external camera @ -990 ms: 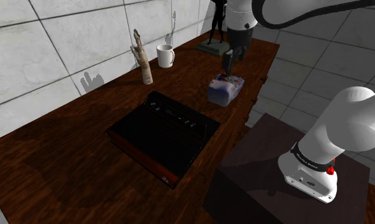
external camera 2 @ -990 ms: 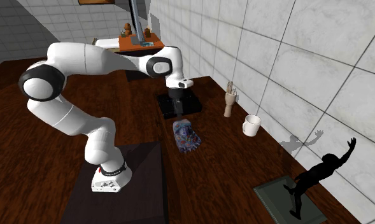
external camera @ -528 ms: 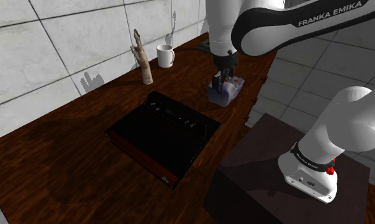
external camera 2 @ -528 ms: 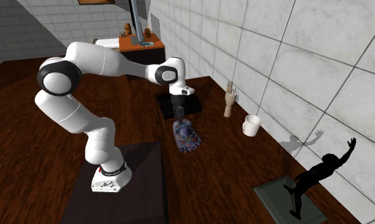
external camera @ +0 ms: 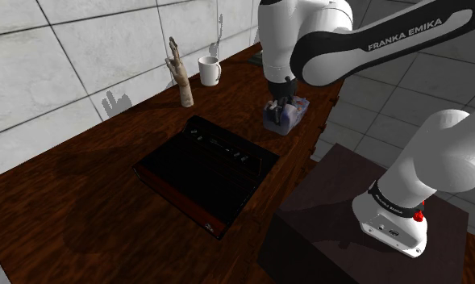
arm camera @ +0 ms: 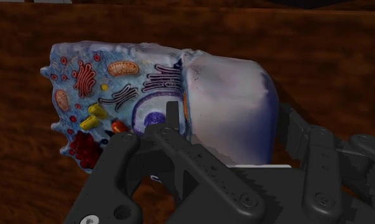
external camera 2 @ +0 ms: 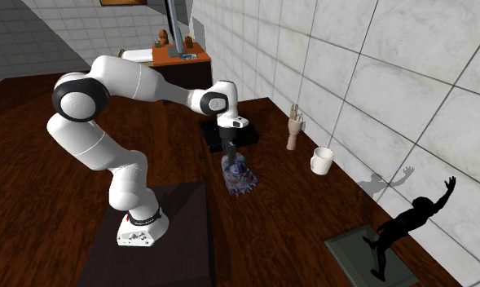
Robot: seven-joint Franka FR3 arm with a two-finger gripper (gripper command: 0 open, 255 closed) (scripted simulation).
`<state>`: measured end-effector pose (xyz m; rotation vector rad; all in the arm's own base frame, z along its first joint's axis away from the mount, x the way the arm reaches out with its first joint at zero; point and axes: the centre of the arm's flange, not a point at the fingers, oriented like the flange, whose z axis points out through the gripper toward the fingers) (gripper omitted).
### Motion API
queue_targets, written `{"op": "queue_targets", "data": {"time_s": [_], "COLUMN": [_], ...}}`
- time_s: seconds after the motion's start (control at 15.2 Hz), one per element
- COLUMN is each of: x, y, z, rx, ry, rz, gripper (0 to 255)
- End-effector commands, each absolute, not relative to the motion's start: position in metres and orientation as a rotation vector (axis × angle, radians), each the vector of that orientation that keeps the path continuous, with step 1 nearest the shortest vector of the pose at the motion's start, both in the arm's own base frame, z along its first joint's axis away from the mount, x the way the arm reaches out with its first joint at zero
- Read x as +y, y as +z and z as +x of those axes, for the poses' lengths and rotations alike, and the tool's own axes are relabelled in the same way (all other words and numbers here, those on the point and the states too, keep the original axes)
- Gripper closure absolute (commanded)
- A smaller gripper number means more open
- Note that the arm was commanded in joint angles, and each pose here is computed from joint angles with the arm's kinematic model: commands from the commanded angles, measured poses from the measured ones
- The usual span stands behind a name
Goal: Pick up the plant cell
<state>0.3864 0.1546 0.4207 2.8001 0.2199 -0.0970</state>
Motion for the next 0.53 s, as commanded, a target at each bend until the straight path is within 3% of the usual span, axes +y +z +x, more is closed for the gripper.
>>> {"op": "queue_targets", "data": {"time_s": [0.0, 0.46], "x": [0.1541, 0.1544], "y": [0.4194, 0.42], "z": [0.3867, 0.3858], "rx": [0.219, 0.219], "ry": [-0.099, -0.099], "rz": [2.8, 2.8], "gripper": [255, 255]}}
